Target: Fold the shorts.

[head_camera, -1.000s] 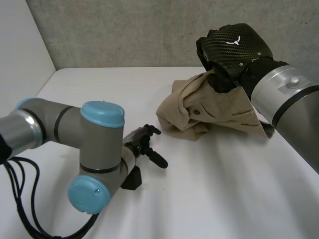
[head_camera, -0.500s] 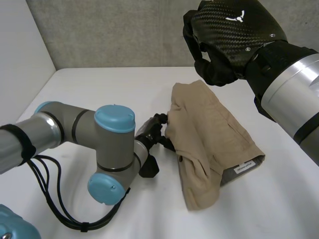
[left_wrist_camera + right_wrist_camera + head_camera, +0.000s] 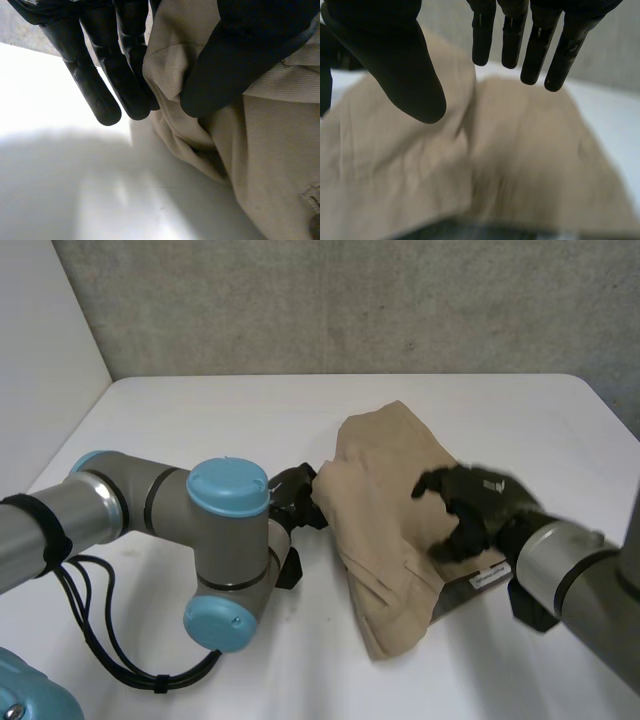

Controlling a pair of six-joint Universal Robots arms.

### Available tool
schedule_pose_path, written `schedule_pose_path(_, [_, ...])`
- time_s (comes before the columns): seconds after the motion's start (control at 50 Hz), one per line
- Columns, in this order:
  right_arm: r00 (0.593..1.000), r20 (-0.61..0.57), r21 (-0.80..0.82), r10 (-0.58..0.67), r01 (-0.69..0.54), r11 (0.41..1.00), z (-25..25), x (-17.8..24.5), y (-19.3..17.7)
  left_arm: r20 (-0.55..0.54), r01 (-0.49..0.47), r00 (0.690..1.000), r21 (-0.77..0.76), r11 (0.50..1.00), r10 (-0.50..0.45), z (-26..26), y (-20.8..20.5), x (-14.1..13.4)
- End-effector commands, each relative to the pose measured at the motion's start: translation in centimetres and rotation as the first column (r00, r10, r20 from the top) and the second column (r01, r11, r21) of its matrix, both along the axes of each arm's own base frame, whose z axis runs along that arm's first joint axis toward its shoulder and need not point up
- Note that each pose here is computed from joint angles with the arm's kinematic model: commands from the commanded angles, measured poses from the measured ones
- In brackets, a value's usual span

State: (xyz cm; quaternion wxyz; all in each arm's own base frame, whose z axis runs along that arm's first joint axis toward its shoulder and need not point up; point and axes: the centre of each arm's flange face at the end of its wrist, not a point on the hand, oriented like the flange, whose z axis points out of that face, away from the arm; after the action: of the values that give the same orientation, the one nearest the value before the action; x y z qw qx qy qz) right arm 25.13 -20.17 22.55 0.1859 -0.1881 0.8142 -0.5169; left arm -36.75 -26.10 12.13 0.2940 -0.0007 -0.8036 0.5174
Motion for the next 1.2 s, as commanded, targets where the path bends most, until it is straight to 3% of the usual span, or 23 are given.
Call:
schedule_pose_path(0.02, [0.998,0.039,0.139,-0.048,0.042,0.989,-3.8,-0.1,-0.2,0.049,0.014,0.999,-0.036,0.999,-0.012,0.0,0.3,0.3])
schedule_pose_path(0.18, [0.983,0.131,0.251,-0.129,0.093,0.964,-5.2,0.7,-0.8,0.058,0.018,0.998,-0.037,0.999,-0.016,-0.1,0.5,0.3])
schedule_pose_path(0.38, [0.985,0.152,0.281,-0.082,0.037,0.959,-5.7,2.5,1.1,0.053,0.017,0.999,-0.062,0.998,-0.013,0.2,0.1,0.2])
schedule_pose_path(0.58, [0.978,0.179,0.279,-0.108,0.055,0.959,-4.2,2.1,2.0,0.080,0.017,0.997,-0.125,0.992,-0.007,0.3,-0.5,0.1])
schedule_pose_path(0.82, [0.977,0.173,0.236,-0.126,0.083,0.968,-1.1,0.5,4.6,0.097,0.002,0.995,-0.132,0.991,0.011,0.2,-0.9,0.5])
schedule_pose_path(1.0, [0.983,0.159,0.272,-0.087,0.041,0.961,-2.1,1.4,6.9,0.100,-0.002,0.995,-0.129,0.992,0.015,0.2,-1.0,0.7])
schedule_pose_path(1.1, [0.979,0.148,0.340,-0.138,0.081,0.937,-3.8,2.1,6.9,0.103,-0.002,0.995,-0.125,0.992,0.015,0.0,-0.9,0.7])
schedule_pose_path(1.2, [0.984,0.141,0.346,-0.113,0.058,0.937,-5.0,2.9,7.1,0.104,0.000,0.994,-0.121,0.993,0.013,-0.2,-0.9,0.8])
